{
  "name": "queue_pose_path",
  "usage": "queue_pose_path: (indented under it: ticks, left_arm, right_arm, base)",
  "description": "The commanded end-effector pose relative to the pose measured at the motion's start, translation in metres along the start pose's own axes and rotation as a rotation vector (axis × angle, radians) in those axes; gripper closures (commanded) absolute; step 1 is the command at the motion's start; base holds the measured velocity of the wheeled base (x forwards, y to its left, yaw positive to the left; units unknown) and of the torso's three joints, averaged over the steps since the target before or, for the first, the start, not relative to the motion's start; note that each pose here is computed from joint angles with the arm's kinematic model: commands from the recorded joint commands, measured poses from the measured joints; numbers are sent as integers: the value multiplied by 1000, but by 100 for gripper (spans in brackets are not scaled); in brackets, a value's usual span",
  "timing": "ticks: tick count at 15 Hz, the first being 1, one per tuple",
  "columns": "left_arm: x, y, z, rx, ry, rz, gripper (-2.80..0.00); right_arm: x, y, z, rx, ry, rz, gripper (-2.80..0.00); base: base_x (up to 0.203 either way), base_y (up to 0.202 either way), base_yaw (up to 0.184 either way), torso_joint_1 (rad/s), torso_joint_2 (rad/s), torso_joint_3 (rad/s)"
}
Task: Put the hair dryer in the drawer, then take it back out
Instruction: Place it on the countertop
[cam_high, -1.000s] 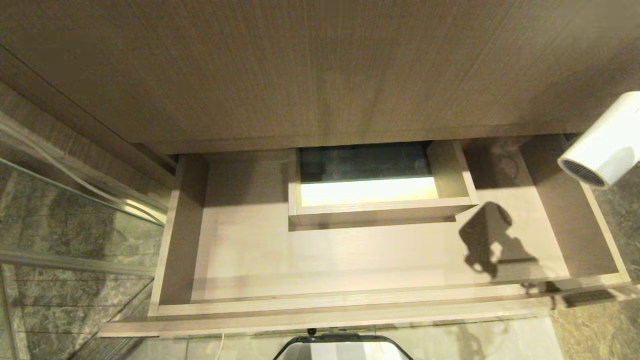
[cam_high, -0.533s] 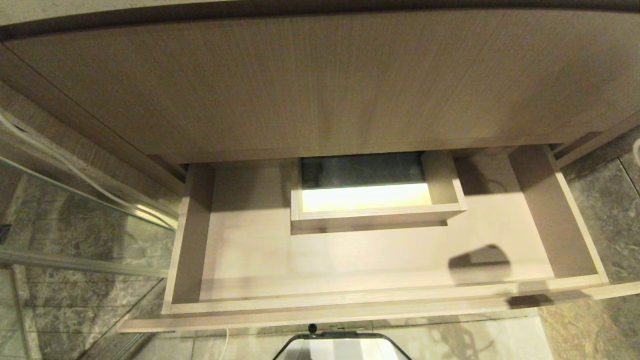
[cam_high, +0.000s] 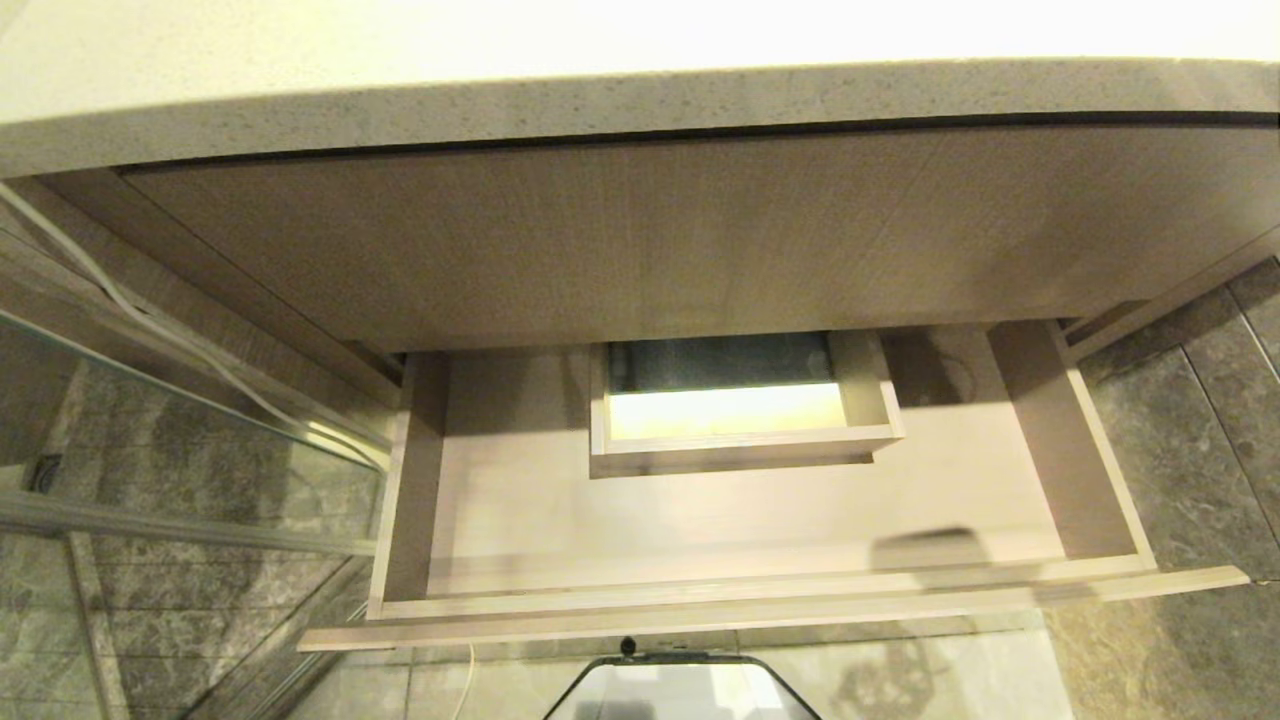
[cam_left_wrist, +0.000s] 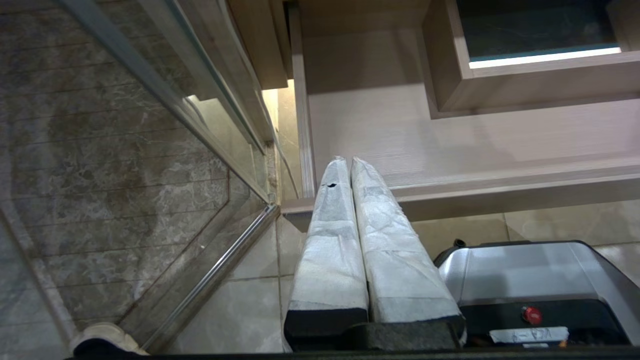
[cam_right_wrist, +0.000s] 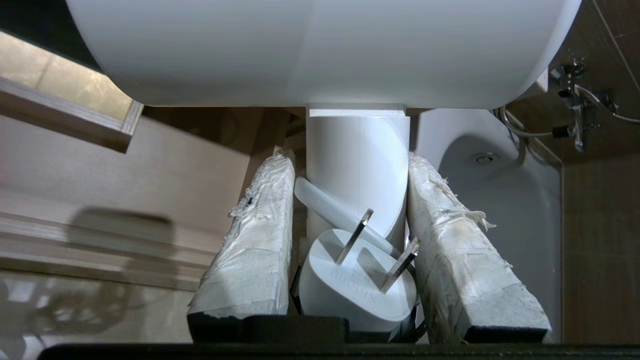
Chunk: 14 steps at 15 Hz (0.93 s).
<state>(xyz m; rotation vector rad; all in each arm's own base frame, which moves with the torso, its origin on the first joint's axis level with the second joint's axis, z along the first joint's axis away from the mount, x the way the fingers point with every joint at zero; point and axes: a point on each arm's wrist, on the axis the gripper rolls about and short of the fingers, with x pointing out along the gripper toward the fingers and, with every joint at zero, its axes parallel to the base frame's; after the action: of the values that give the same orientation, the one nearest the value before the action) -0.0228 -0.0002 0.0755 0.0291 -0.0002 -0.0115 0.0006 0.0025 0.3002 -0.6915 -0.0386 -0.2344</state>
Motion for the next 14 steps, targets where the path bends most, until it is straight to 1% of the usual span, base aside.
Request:
queue_pose_path:
  ticks: [1,4,6,11,14]
  left_arm:
    - [0,0,0,0,2,1,0]
    - [0,0,0,0,1,-1,0]
    - [0,0,0,0,2,0,0]
    - [0,0,0,0,2,-1,0]
    - [0,0,0,0,2,1,0]
  right_arm:
    - [-2,0,1,22,-12,-13,0]
    - [-2,-1,2,37,-17,-18,0]
    - [-3,-3,4,37,-43,-40,0]
    - [-1,-4,5,59,-43,-41,0]
    - [0,-5,6,71,-41,-43,0]
  base:
    - [0,0,0,351,-503,-251]
    - [0,0,0,307,-535,-234]
    - [0,0,0,302,-556,-255]
    - [0,0,0,315,-587,-279]
    - [0,0,0,247,-461,-222]
